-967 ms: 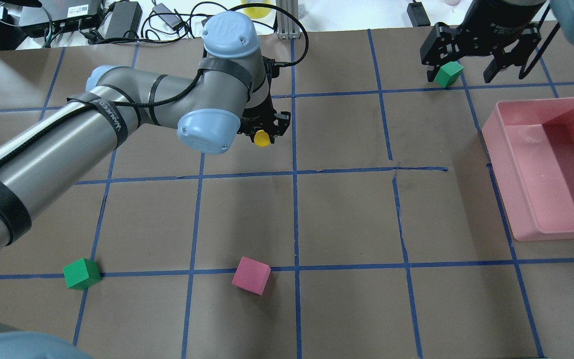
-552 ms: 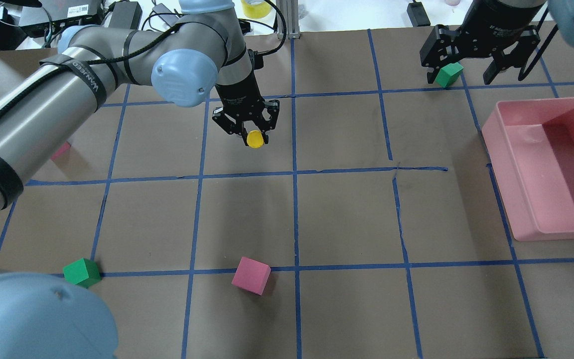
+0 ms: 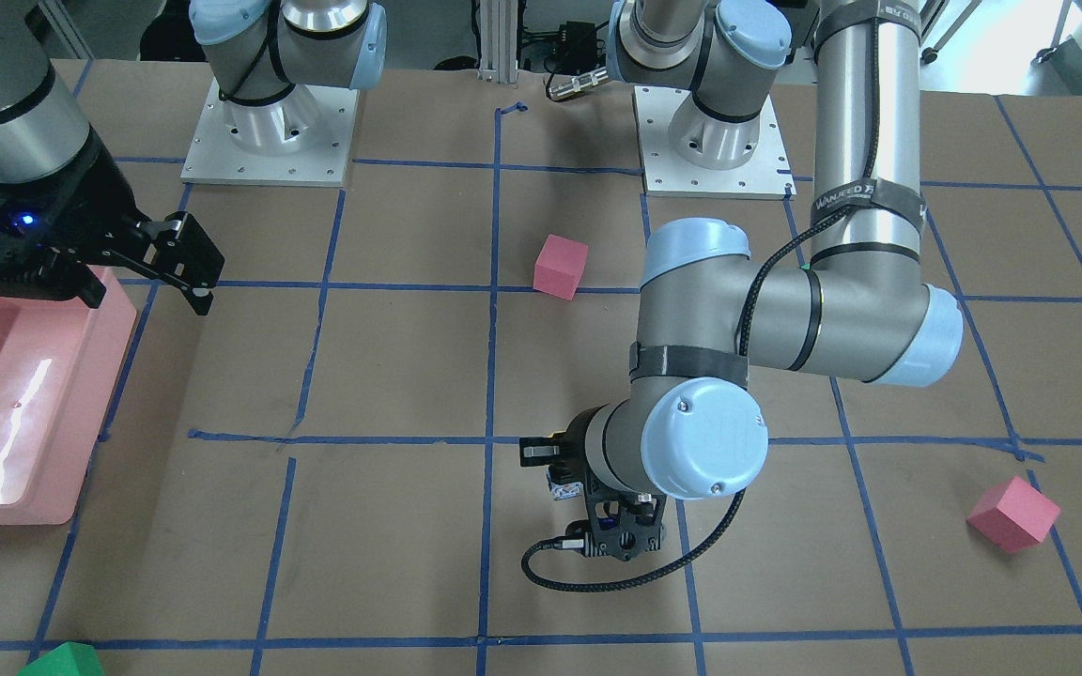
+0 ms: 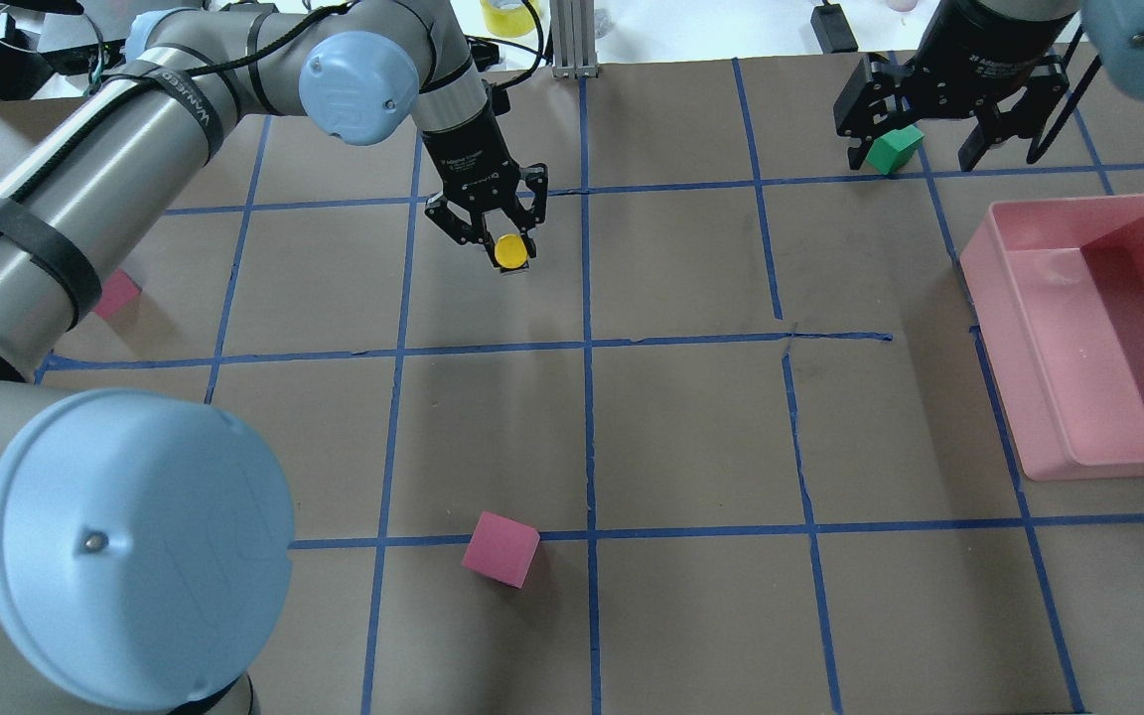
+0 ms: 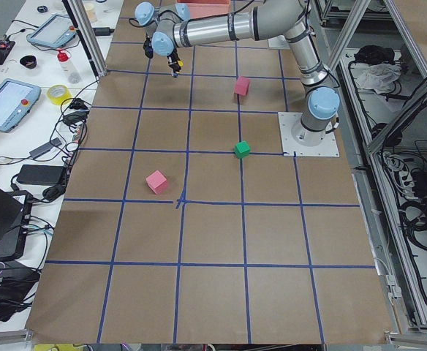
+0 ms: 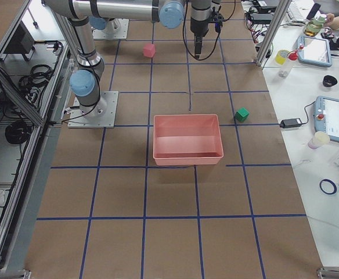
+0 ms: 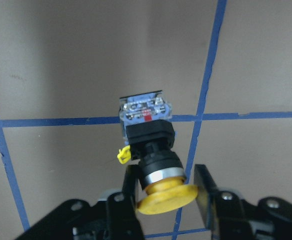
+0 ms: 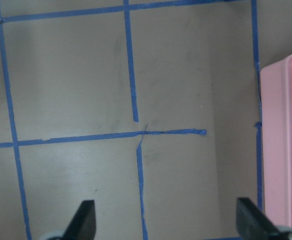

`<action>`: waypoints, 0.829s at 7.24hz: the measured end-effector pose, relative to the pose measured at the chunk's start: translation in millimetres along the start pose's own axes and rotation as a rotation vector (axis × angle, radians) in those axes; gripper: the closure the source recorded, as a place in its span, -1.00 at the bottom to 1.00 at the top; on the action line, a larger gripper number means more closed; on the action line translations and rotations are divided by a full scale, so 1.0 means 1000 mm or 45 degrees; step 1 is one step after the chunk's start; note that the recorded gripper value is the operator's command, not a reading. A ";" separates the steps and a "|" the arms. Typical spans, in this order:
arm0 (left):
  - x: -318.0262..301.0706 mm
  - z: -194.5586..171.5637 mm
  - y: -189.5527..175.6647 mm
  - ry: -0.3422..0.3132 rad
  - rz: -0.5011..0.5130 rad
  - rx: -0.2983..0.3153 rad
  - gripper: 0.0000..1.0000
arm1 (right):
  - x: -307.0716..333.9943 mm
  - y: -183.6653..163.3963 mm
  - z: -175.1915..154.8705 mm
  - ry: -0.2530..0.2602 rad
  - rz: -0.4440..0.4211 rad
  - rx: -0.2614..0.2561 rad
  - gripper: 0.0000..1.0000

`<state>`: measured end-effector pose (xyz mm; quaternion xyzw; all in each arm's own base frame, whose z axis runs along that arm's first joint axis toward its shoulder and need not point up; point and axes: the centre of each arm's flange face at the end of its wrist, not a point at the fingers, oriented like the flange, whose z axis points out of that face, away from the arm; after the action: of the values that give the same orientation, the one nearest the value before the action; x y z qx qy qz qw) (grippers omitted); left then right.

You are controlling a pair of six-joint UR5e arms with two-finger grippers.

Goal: Align button upright
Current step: 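Lift the button with the left gripper and move it farther from the robot, then rotate the held button so the yellow cap faces up and lower it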

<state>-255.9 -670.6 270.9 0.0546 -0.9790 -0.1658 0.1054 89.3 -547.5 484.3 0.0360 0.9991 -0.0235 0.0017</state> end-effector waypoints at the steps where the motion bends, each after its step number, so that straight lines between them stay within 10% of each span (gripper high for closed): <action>1: -0.007 0.004 -0.009 0.007 -0.013 -0.014 1.00 | 0.000 0.000 0.000 0.006 0.001 0.000 -1.00; 6: -0.019 0.023 -0.005 0.154 -0.172 -0.205 1.00 | 0.000 -0.001 0.001 0.011 -0.002 0.015 -1.00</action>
<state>-242.6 -665.4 244.6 0.1217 -0.9484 -0.2471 0.1570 89.1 -548.6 483.6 0.0354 0.9989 -0.0291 -0.0028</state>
